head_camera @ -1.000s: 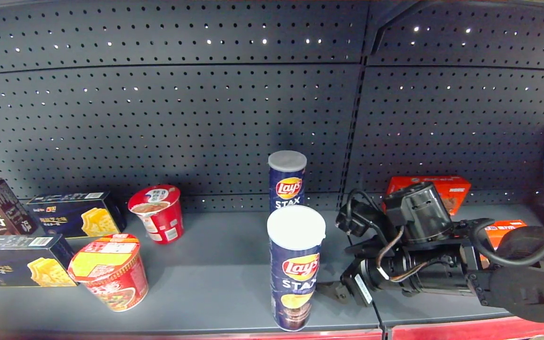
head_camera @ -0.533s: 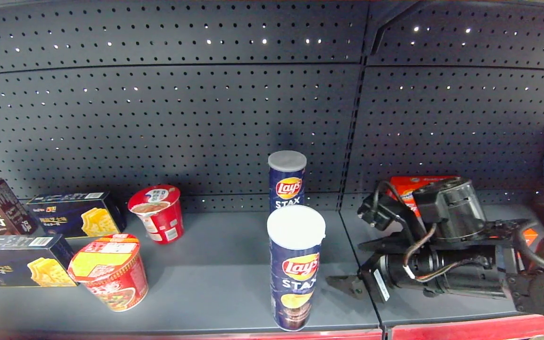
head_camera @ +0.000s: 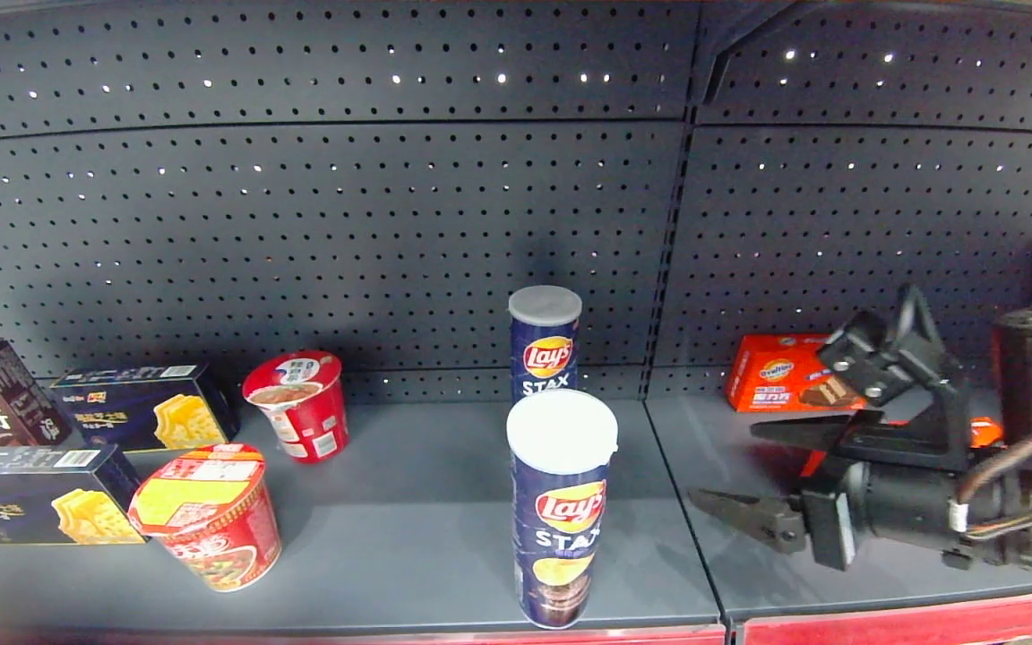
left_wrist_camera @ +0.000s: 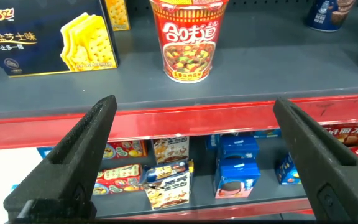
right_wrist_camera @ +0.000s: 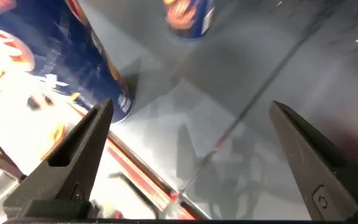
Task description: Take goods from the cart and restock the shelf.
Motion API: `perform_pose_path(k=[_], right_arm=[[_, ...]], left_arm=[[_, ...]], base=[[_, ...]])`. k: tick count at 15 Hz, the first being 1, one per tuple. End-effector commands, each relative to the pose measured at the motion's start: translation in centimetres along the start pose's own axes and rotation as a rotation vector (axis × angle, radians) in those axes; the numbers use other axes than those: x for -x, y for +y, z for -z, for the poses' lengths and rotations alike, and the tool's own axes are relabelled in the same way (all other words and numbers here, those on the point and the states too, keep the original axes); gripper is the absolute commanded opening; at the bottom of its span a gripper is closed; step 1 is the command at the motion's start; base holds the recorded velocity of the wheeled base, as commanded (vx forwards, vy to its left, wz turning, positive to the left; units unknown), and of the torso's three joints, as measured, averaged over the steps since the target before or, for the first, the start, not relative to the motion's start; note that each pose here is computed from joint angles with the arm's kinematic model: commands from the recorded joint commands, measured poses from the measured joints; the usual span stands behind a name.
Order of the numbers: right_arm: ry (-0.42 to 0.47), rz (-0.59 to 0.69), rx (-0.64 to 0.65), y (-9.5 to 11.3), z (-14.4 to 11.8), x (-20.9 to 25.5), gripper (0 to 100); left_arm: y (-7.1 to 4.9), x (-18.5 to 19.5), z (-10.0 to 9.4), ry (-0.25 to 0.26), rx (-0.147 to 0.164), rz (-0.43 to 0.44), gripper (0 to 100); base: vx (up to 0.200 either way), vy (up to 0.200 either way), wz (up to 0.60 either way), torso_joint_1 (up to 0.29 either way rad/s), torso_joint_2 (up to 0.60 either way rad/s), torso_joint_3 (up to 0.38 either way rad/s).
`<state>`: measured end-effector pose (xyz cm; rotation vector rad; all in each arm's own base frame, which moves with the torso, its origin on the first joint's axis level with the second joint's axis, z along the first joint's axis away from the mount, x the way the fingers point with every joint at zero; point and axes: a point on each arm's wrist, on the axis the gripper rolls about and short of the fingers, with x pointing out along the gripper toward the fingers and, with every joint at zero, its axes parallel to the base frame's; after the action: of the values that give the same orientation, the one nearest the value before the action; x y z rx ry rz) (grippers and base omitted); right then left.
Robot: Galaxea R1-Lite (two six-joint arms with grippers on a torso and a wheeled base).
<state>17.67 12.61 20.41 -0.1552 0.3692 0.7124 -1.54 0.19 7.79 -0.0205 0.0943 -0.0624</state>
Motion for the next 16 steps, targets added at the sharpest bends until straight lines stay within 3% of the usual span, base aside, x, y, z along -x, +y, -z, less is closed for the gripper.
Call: perform_pose_path(k=[1, 5, 7, 9, 14, 16], right_arm=[[-0.127, 0.102, -0.017, -0.8, 1.8, 6.7, 100], [-0.284, 0.392, -0.061, -1.2, 6.0, 14.0, 100], [-0.346, 0.506, -0.062, 0.2, 7.5, 16.6, 100], [-0.339, 0.596, -0.076, 1.9, 9.7, 18.6, 100], [-0.374, 0.689, -0.078, 3.4, 13.3, 19.4, 100], [-0.393, 0.699, -0.074, 4.1, 17.5, 18.4, 100]], left_arm=[[0.0, 0.0, 0.0, 0.001, 0.0, -0.001, 100], [0.0, 0.0, 0.0, 0.002, 0.0, 0.001, 100], [0.0, 0.0, -0.1, 0.003, -0.001, 0.001, 100], [0.0, -0.1, -0.1, 0.011, -0.002, 0.01, 100], [0.0, -0.1, 0.0, 0.01, -0.003, 0.033, 100], [0.1, -0.1, -0.1, 0.007, -0.005, 0.053, 100]], base=[[0.0, 0.0, 0.0, 0.0, 0.0, 0.0], [0.0, 0.0, 0.0, 0.0, 0.0, 0.0], [0.0, 0.0, 0.0, 0.0, 0.0, 0.0], [0.0, 0.0, 0.0, 0.0, 0.0, 0.0], [0.0, 0.0, 0.0, 0.0, 0.0, 0.0], [0.0, 0.0, 0.0, 0.0, 0.0, 0.0]])
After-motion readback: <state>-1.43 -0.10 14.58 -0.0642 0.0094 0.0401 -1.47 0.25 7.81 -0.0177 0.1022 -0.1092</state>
